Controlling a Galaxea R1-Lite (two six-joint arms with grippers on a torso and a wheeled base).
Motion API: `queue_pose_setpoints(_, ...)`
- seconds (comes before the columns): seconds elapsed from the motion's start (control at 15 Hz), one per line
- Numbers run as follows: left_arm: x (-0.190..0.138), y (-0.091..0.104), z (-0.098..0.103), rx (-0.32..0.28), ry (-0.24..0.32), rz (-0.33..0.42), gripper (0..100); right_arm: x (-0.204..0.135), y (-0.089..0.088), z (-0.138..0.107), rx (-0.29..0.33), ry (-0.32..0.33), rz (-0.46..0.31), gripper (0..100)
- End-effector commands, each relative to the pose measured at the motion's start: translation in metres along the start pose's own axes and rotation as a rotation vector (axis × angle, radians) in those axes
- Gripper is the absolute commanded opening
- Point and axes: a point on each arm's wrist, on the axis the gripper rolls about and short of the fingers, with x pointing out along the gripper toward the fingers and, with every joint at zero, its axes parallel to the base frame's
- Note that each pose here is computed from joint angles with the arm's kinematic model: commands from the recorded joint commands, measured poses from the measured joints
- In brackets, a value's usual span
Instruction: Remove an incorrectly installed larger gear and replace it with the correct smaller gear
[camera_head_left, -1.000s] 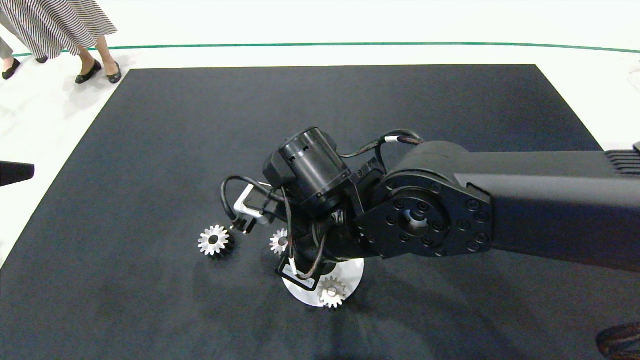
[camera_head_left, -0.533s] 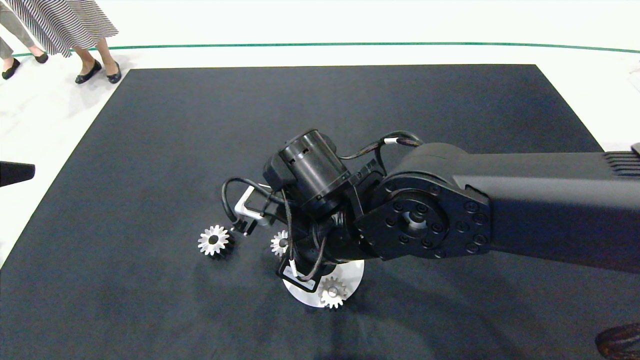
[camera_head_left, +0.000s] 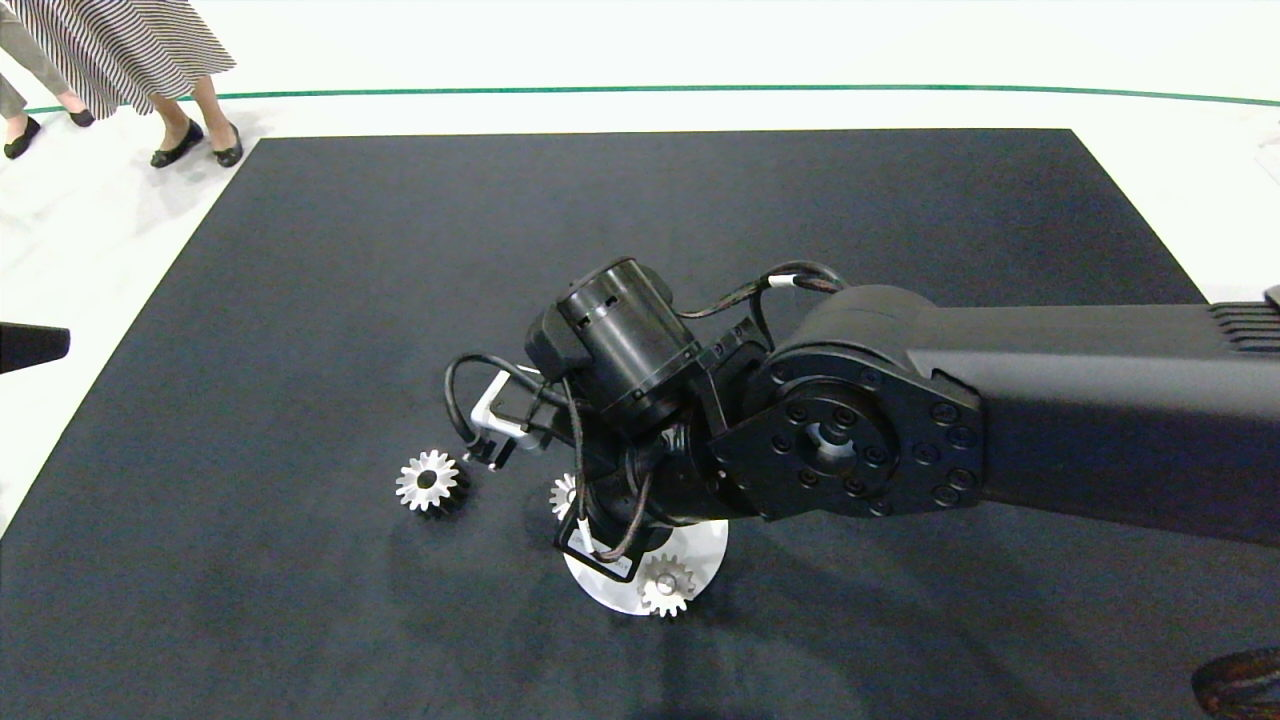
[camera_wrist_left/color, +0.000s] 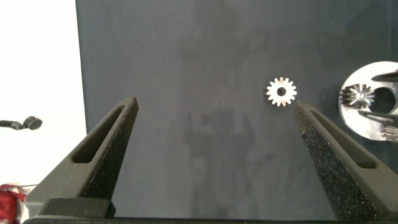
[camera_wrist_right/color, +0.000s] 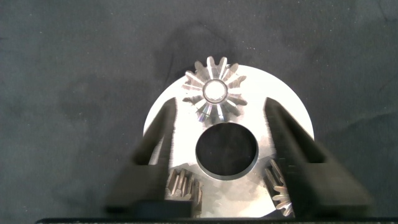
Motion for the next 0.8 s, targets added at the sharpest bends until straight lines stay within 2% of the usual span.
queue_pose_setpoints(0.07,0.0,0.0,0.0,0.001,0.005,0.002,100,-0.001,0.001,0.0,-0.002,0.002,0.001,100)
queue_pose_setpoints(0.27,0.001,0.0,0.0,-0.001,0.003,0.003,100,-0.013,-0.004,0.002,0.015,-0.02,-0.01,100)
queue_pose_setpoints(0.47,0.003,0.0,0.006,-0.026,-0.035,0.006,100,-0.048,-0.023,-0.006,0.069,-0.048,-0.064,100)
queue_pose_setpoints(0.53,0.004,-0.001,0.009,-0.053,-0.057,0.008,100,-0.059,-0.027,-0.012,0.109,-0.043,-0.089,100)
queue_pose_setpoints(0.67,0.008,-0.002,0.007,-0.103,-0.046,0.008,100,-0.084,-0.034,-0.024,0.193,-0.032,-0.175,100)
queue_pose_setpoints(0.8,0.006,0.0,0.004,-0.108,-0.049,0.018,100,-0.112,-0.039,-0.033,0.271,-0.071,-0.209,100)
